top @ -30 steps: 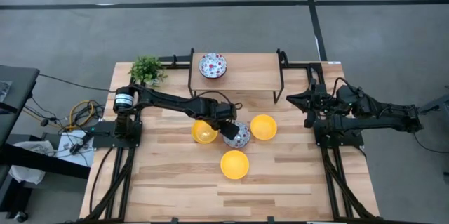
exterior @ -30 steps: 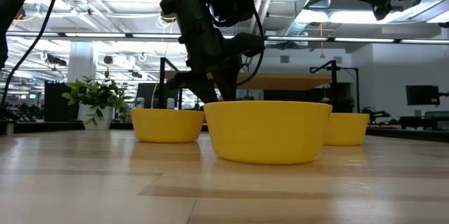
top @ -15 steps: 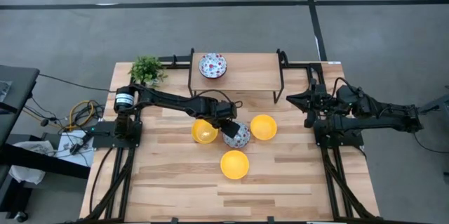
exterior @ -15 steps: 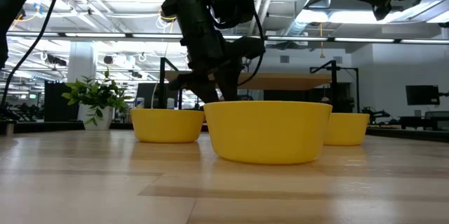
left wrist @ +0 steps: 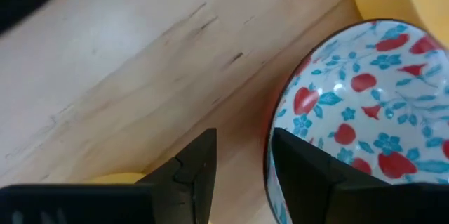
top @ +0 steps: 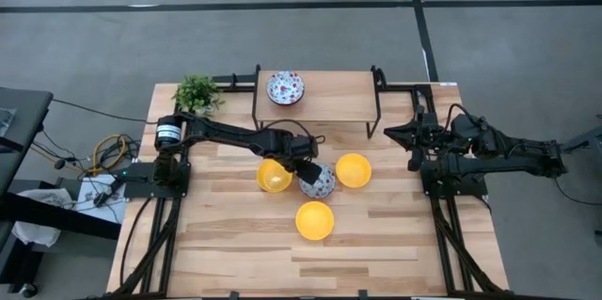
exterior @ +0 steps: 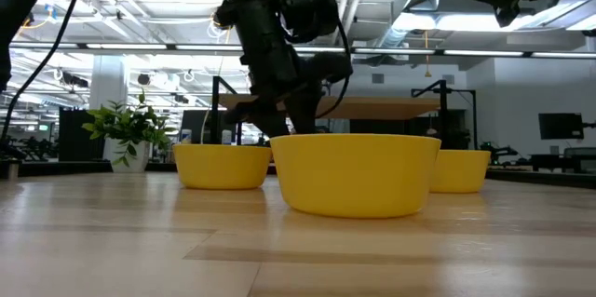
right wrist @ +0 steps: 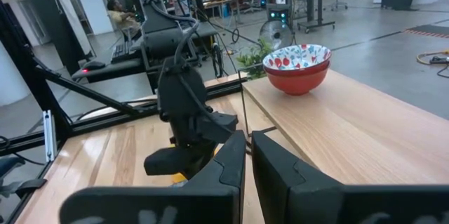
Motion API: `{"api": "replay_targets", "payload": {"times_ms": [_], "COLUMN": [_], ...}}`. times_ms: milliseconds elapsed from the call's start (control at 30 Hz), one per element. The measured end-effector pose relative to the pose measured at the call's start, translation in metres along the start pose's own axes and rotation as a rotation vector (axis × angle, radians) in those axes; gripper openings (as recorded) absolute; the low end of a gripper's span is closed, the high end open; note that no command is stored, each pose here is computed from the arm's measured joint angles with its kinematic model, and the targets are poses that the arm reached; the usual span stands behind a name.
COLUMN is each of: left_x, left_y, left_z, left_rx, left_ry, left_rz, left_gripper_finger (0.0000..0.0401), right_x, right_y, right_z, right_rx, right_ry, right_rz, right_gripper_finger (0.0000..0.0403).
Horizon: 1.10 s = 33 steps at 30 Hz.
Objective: Pick & Place Mini bowls
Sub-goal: Stack the white bowl on the white bowls on the shelf
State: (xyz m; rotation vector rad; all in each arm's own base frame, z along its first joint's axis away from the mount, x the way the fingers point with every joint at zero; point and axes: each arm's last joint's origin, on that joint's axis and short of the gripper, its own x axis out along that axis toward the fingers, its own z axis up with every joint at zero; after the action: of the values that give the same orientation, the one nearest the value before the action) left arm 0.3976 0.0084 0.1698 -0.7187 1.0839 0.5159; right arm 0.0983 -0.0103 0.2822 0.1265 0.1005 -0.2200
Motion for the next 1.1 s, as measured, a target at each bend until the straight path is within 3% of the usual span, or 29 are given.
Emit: {"api": "replay_targets", "payload": {"times_ms": [467,833,1100], "left_x": [0.0031,0.0012,-0.0041], "left_y": [0.0018,-0.0002,0.0008], "left_z": [0.0025,0.004,0.0059], "left_rx": [-0.032,-0.033,-0.035], "left_ry": [0.009,-0.001,-0.013], "left_rz": [-0.012,-0.036,-0.036], "left_gripper_finger": [0.0131,0.0013,0.001], "right_x": [0.0,0.0,0.0], "right_y": [0.0,-0.0001,0.0], "right_z": [0.0,0.0,0.0], "right_rx": [0.0,0.0,0.0], "right_ry": [0.0,0.0,0.0], "right_rz": [0.0,-0.001,-0.001], "right_gripper_finger": [0.0017,0.0017,0.0017]}}
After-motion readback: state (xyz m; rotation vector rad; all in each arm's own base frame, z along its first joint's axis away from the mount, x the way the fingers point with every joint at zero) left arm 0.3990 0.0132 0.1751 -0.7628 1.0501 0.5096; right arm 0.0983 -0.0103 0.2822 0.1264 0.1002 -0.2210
